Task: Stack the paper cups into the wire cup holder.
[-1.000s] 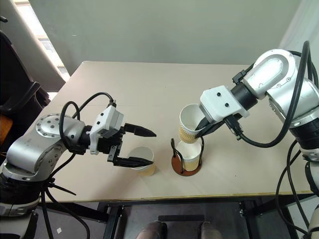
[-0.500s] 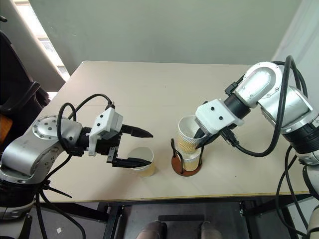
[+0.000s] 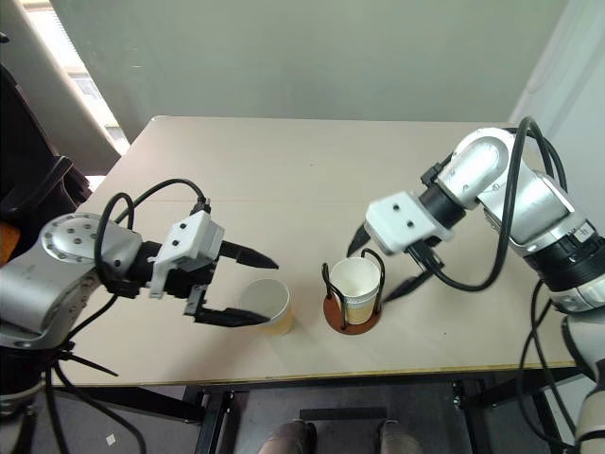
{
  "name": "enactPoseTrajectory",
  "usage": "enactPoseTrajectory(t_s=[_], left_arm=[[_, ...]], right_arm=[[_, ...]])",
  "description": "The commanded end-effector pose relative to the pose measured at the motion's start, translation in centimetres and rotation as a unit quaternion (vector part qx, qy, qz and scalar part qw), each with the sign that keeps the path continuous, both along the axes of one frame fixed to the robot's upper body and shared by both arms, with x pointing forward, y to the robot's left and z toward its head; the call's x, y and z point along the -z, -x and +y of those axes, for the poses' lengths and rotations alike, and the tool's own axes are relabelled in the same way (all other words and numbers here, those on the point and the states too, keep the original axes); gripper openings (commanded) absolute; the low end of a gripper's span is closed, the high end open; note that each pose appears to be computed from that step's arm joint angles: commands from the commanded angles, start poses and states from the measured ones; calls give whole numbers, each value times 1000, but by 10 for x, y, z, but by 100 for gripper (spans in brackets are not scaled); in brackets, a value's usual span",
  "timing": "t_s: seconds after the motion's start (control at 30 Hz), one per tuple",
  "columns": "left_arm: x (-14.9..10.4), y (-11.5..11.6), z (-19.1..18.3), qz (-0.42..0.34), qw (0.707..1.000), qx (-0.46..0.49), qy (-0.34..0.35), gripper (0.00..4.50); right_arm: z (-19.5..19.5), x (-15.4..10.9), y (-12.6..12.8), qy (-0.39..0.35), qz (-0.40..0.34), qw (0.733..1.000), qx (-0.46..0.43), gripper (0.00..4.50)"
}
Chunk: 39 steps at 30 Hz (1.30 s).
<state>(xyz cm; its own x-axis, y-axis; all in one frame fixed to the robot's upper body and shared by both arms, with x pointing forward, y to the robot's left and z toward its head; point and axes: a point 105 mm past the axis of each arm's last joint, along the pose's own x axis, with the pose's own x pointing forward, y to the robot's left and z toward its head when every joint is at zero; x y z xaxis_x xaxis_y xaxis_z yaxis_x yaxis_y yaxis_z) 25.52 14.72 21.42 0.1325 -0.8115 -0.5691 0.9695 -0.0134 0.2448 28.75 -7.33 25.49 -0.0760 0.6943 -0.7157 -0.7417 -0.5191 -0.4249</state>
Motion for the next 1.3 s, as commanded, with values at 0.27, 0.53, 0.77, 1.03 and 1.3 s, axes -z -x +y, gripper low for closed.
enactPoseTrajectory(t_s=[0.27,0.53,0.77,1.03,1.3], left_arm=[[36,6,1,6,987,102,-122,450],[63,-31,4,-68,972,106,-196,411],[61,-28,5,-65,968,140,-200,176],[24,-17,-6,-74,965,188,-166,4],[-96,-26,-56,-181,951,249,-34,4]], right_arm=[[26,-12,9,-137,36,988,56,442],[5,-2,23,-117,61,987,90,450],[-23,10,34,-97,81,982,143,450],[-59,7,54,-102,133,963,212,450],[-108,16,49,-150,135,911,359,450]])
